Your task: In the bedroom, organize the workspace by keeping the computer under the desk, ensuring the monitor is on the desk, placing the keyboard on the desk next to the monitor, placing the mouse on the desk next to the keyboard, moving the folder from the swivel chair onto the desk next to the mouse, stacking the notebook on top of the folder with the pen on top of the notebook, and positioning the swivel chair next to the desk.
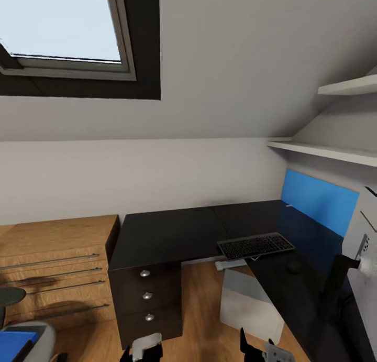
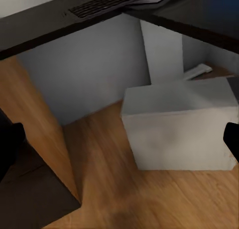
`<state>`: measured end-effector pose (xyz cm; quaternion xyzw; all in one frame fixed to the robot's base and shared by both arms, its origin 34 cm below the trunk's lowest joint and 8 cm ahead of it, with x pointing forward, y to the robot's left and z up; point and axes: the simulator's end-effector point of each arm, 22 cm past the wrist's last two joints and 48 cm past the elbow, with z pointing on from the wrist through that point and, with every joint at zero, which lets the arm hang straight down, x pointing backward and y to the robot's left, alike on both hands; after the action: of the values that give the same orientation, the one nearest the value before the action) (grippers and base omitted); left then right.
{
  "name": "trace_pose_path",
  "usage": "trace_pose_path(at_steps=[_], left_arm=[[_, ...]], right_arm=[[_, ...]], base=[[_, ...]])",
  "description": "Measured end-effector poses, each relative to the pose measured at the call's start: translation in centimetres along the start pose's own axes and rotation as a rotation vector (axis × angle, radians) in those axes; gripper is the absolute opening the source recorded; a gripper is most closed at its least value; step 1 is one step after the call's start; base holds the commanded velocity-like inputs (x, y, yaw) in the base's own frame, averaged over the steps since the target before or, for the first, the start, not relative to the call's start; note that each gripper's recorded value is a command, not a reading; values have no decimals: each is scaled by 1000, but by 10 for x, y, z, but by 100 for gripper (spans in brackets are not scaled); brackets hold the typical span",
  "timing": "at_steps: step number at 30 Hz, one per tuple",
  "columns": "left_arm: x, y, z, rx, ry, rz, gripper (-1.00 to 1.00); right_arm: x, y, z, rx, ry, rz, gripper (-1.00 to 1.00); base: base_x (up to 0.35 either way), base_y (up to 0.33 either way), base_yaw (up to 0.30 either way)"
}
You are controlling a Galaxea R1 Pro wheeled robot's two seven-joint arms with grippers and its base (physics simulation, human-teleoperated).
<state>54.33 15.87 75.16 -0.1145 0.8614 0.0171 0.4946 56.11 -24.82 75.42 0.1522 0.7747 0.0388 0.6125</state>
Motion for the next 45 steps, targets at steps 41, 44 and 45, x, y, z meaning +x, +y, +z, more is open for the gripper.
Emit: trace_pose_path(at_steps=[41, 44, 45], left_arm=[[-222, -75, -68, 192, -96, -42, 100], [-225, -75, -69, 193, -103, -43, 100], [-226, -75, -69, 193, -104, -43, 100]], right_arm=[[-218, -25, 120, 300, 253, 13, 100], [-221, -22, 120, 297, 246, 15, 100], [-222, -22, 120, 296, 243, 16, 100]], base=[[0, 0, 0], [0, 0, 0], [0, 0, 0]])
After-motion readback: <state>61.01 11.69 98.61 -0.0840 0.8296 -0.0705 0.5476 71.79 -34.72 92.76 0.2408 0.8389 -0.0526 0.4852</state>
